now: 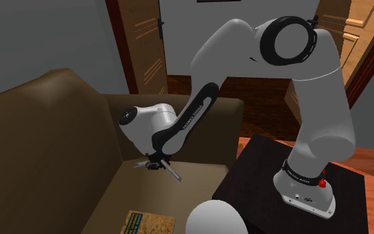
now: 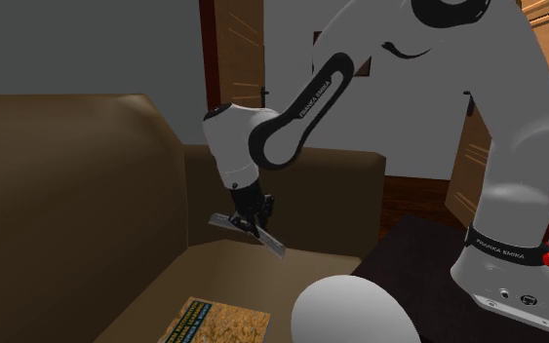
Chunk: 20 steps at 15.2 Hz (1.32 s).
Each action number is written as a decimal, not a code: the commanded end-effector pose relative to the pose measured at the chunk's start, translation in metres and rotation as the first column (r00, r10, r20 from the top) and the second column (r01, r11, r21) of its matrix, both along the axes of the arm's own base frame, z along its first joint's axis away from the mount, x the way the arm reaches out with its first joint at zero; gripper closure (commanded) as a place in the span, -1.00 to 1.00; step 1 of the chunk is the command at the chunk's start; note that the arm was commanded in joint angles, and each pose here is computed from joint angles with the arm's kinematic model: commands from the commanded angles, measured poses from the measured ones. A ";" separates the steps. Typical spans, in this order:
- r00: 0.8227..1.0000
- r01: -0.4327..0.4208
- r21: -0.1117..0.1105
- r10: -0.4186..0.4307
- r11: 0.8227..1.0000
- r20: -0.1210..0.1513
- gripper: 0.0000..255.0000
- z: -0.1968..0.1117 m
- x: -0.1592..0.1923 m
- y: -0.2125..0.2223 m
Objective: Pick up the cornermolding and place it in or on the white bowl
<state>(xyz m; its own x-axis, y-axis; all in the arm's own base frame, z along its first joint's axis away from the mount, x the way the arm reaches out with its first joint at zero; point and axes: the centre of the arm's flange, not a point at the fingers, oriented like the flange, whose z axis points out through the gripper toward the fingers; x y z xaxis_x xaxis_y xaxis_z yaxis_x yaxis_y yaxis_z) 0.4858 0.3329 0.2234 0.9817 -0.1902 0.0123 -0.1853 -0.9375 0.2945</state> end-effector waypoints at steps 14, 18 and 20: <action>1.000 0.000 0.000 0.000 1.000 0.000 1.00 0.080 0.000 0.001; 1.000 0.000 0.000 0.000 1.000 0.000 1.00 0.102 0.000 0.001; 1.000 0.000 0.000 0.000 1.000 0.000 1.00 0.109 0.000 0.001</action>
<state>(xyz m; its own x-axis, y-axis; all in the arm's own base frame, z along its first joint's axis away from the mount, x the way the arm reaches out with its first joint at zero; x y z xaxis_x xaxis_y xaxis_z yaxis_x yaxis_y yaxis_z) 0.4858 0.3337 0.3290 0.9817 -0.1900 0.0126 -0.1852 -0.9376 0.2943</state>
